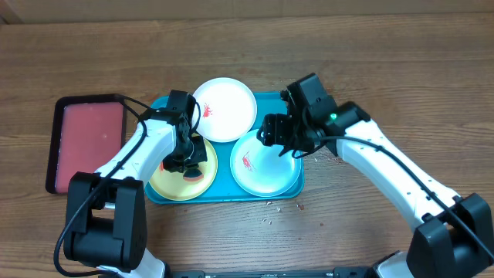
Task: Clean dirty plates on tray and stack at the side
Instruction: 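Move the right gripper to the yellow plate's right rim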
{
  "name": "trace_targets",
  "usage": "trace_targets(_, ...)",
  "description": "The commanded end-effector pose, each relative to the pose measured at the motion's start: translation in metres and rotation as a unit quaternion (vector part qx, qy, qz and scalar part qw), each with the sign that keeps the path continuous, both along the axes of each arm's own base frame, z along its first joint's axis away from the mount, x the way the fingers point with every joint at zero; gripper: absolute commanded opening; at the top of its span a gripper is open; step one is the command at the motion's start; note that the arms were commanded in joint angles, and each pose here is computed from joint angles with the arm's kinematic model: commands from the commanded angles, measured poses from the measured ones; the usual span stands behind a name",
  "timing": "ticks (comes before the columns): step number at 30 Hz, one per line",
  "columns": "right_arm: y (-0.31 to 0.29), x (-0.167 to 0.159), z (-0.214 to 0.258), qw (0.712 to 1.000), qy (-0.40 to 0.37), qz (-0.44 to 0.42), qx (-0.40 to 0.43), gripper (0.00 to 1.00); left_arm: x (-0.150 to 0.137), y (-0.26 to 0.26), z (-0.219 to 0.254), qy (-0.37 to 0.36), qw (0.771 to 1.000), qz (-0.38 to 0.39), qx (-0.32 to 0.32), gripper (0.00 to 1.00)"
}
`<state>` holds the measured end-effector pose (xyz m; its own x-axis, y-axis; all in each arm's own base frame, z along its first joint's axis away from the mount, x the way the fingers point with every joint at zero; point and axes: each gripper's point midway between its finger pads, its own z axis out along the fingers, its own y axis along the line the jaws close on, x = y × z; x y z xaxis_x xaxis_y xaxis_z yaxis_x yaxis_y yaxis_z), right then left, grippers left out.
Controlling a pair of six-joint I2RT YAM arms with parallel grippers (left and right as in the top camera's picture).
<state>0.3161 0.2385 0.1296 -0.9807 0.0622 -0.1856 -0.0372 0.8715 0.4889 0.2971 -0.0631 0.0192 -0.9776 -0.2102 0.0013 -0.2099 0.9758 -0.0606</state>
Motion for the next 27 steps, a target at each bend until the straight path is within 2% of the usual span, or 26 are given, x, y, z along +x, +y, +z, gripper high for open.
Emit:
trace_targets(1,0.008,0.019,0.034,0.998,-0.064,0.028,0.006,0.8,-0.002,-0.006,-0.001,0.004,1.0,-0.007,-0.012,0.04)
trace_targets(6,0.033,0.012,0.034,0.995,-0.077,0.051,0.027,0.8,-0.001,-0.006,-0.001,0.003,1.0,-0.007,-0.012,0.04)
trace_targets(8,0.052,0.006,0.032,0.993,-0.087,0.073,0.032,0.69,-0.001,-0.005,-0.001,0.002,1.0,-0.007,-0.011,0.04)
trace_targets(10,0.066,0.004,0.02,0.993,-0.087,0.076,0.022,0.49,0.0,-0.003,-0.001,0.001,1.0,-0.004,-0.007,0.04)
trace_targets(11,0.069,0.005,0.013,0.994,-0.084,0.068,0.013,0.47,0.0,0.0,-0.001,0.001,1.0,0.0,-0.007,0.04)
trace_targets(17,0.09,0.015,-0.021,0.994,-0.075,0.074,0.016,0.43,0.001,0.016,0.0,0.008,0.999,0.031,-0.026,0.04)
trace_targets(22,0.107,0.019,-0.03,0.992,-0.09,0.087,0.029,0.43,0.002,0.018,0.0,0.006,0.999,0.012,-0.033,0.04)
trace_targets(27,0.126,0.014,-0.064,0.992,-0.076,0.102,0.023,0.43,0.003,0.018,0.0,0.003,0.999,0.012,-0.033,0.04)
